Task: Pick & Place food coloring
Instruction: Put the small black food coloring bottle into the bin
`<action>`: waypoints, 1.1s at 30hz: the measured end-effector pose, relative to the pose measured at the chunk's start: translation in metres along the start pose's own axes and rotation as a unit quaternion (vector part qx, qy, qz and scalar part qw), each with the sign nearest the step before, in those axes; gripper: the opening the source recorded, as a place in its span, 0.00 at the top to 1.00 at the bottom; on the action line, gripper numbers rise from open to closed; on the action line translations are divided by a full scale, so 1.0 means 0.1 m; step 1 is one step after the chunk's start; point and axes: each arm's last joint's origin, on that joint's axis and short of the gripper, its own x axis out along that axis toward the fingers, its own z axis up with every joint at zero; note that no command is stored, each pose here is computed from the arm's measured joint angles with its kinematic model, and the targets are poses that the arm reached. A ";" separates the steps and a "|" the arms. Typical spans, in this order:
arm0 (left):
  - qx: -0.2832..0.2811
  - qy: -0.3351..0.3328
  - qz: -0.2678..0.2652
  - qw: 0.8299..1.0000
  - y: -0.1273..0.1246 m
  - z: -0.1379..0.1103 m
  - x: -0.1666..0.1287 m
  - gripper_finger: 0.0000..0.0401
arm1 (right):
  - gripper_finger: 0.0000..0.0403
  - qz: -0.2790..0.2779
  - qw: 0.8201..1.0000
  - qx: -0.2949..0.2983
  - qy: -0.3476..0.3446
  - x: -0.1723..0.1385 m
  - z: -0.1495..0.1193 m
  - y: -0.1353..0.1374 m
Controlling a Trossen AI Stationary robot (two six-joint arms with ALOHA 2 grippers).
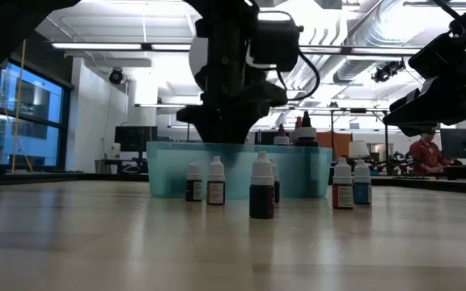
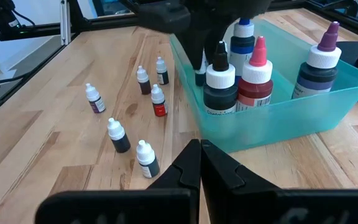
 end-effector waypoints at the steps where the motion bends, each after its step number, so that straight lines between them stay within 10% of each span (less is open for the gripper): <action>1: 0.001 -0.003 0.001 1.000 -0.01 0.01 -0.03 0.64 | 0.99 0.000 1.000 0.000 0.000 0.00 0.00 0.00; 21: 0.045 -0.029 0.038 0.998 -0.17 -0.15 -0.84 0.64 | 0.99 0.000 1.000 0.000 0.000 0.00 0.00 0.00; 33: 0.072 -0.058 -0.017 0.996 -0.48 -0.74 -1.43 0.64 | 0.99 0.000 1.000 0.000 0.000 0.00 0.00 0.00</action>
